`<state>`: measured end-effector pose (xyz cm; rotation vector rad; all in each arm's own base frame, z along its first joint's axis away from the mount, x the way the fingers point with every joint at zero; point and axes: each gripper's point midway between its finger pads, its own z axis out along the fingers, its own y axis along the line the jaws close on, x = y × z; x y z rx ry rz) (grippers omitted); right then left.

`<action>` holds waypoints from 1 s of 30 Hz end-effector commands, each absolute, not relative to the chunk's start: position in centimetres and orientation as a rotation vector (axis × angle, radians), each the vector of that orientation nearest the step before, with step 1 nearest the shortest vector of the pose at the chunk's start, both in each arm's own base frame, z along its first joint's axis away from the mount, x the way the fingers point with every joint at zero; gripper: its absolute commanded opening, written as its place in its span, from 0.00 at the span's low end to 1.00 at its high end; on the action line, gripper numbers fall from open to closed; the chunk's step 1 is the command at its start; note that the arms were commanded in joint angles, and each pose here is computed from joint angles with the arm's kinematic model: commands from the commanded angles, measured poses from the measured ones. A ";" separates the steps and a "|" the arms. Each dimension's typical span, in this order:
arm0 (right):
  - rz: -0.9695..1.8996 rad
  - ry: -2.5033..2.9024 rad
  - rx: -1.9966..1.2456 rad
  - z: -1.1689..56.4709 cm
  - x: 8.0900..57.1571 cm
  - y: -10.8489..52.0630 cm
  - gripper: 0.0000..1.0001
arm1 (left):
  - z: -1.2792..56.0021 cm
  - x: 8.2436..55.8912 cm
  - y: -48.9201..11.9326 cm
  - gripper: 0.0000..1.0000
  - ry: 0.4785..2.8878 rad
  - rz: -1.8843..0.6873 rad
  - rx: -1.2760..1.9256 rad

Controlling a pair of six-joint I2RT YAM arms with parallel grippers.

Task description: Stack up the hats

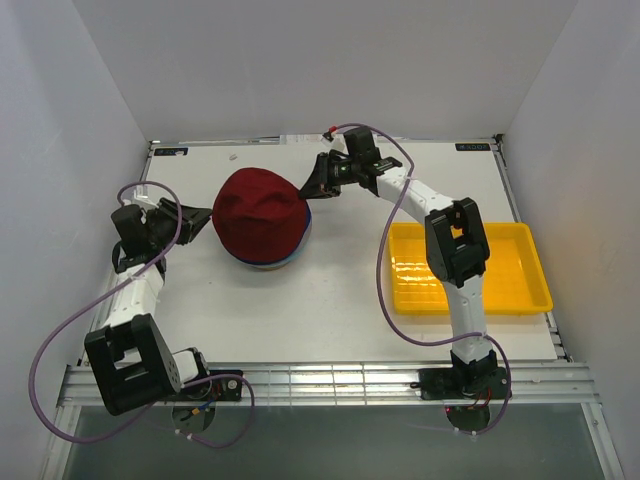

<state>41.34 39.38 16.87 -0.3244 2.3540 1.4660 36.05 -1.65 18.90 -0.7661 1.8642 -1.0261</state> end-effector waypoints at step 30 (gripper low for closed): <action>1.448 2.371 -0.331 15.3 43.5 39.3 0.08 | 18.9 39.1 -2.2 0.53 1.759 -1.238 -0.741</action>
